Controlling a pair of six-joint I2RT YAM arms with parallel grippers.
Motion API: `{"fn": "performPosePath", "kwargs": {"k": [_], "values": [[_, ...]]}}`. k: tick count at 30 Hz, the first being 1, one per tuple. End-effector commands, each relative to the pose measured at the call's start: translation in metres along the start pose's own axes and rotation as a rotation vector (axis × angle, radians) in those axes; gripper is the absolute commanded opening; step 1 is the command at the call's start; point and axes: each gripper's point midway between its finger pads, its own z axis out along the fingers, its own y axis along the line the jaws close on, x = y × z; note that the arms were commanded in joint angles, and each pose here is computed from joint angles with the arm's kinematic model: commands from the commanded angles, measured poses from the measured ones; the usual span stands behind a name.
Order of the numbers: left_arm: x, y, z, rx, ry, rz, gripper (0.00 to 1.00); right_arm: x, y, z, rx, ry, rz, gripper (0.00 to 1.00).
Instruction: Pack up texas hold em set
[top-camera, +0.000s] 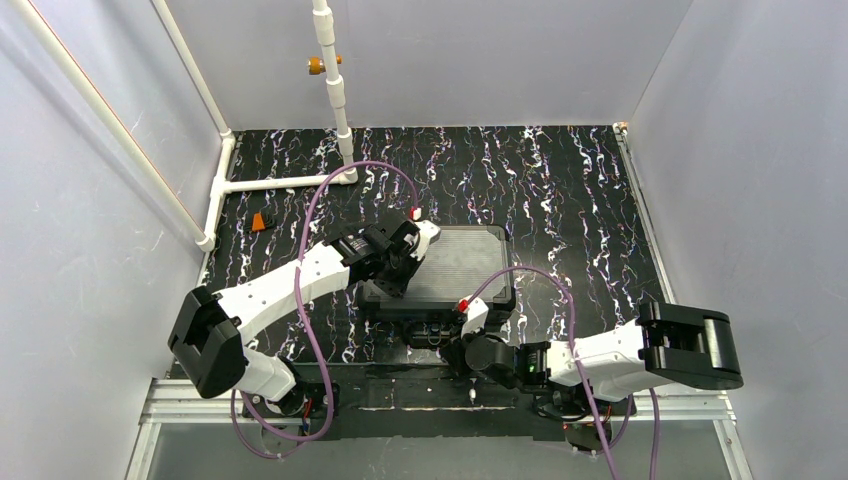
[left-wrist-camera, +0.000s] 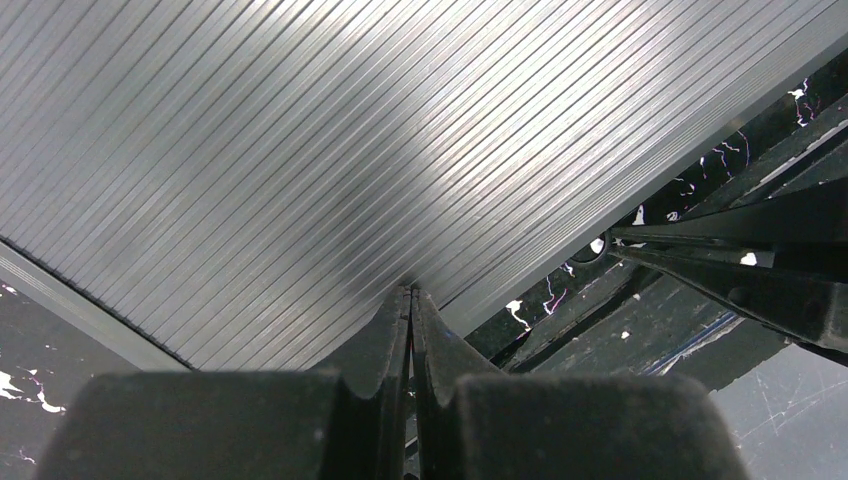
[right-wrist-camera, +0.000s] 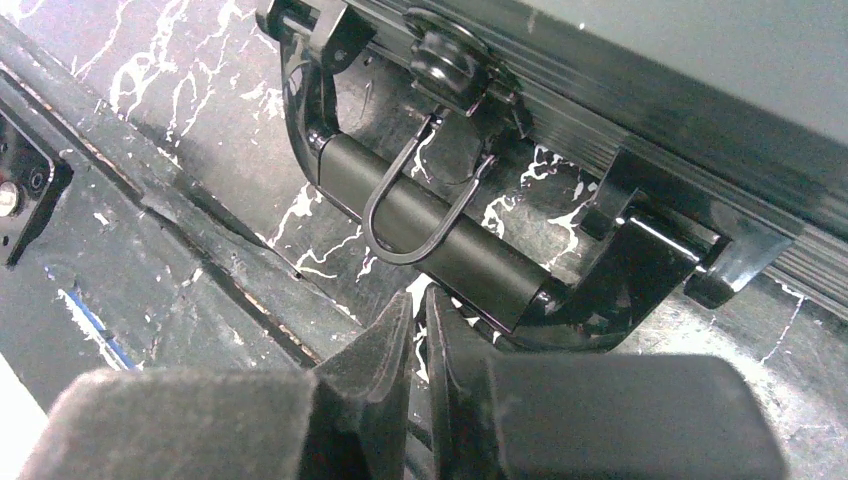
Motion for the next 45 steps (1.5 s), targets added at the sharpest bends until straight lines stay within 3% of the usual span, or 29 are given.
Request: {"fn": "performPosePath", "kwargs": {"k": [1, 21, 45], "values": [[0.042, 0.006, 0.001, -0.029, 0.152, 0.001, 0.00, -0.013, 0.002, 0.004, 0.013, -0.070, 0.039, 0.18], [0.044, 0.007, 0.003, -0.031, 0.163, 0.000, 0.00, -0.050, 0.022, 0.003, 0.013, -0.146, 0.013, 0.18], [0.045, 0.007, 0.004, -0.031, 0.168, 0.001, 0.00, -0.084, 0.010, 0.006, 0.159, -0.235, -0.078, 0.18]]}}
